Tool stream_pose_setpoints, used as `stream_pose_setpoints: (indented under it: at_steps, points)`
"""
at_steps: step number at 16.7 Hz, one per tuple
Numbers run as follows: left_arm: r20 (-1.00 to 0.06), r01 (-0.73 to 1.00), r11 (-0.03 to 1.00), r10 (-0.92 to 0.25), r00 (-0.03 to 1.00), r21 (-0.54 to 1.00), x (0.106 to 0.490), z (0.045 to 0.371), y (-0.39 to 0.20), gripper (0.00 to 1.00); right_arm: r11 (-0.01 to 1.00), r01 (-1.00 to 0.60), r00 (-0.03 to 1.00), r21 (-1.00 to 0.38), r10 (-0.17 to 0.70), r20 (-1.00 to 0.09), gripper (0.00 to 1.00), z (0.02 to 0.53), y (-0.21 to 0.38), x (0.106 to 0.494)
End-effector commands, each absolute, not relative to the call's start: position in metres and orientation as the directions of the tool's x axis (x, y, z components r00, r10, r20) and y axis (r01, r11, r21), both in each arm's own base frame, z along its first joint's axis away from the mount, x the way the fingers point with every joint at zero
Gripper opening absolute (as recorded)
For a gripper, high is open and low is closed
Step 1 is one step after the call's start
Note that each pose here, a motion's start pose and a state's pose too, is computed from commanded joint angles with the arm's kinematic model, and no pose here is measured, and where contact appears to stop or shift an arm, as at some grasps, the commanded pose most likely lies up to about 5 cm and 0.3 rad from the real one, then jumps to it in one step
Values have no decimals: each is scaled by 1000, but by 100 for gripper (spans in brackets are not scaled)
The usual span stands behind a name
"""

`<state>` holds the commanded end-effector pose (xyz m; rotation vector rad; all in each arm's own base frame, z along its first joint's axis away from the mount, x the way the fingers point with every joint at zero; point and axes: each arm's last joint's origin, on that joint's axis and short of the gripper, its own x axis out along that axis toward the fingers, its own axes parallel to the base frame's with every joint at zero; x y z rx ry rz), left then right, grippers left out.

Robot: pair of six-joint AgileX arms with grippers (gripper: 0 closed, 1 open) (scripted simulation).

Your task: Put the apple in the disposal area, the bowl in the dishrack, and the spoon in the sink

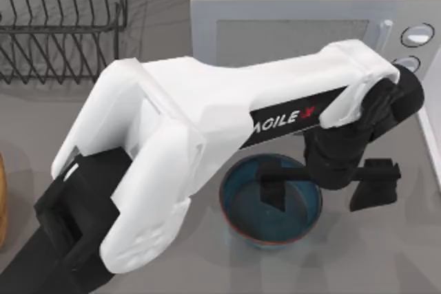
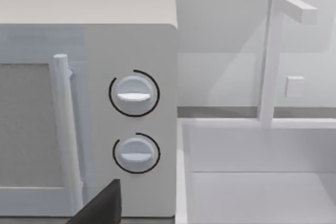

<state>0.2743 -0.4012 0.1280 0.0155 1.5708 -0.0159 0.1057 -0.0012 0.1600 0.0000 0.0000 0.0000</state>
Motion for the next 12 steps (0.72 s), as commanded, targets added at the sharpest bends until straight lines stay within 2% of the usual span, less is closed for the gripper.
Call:
stream_pose_setpoints:
  at_steps: [12]
  points:
    - [-1000, 20, 1000, 0, 0, 0, 274, 128, -401, 2, 1000, 0, 1000, 0, 0, 0, 100, 160, -1, 106]
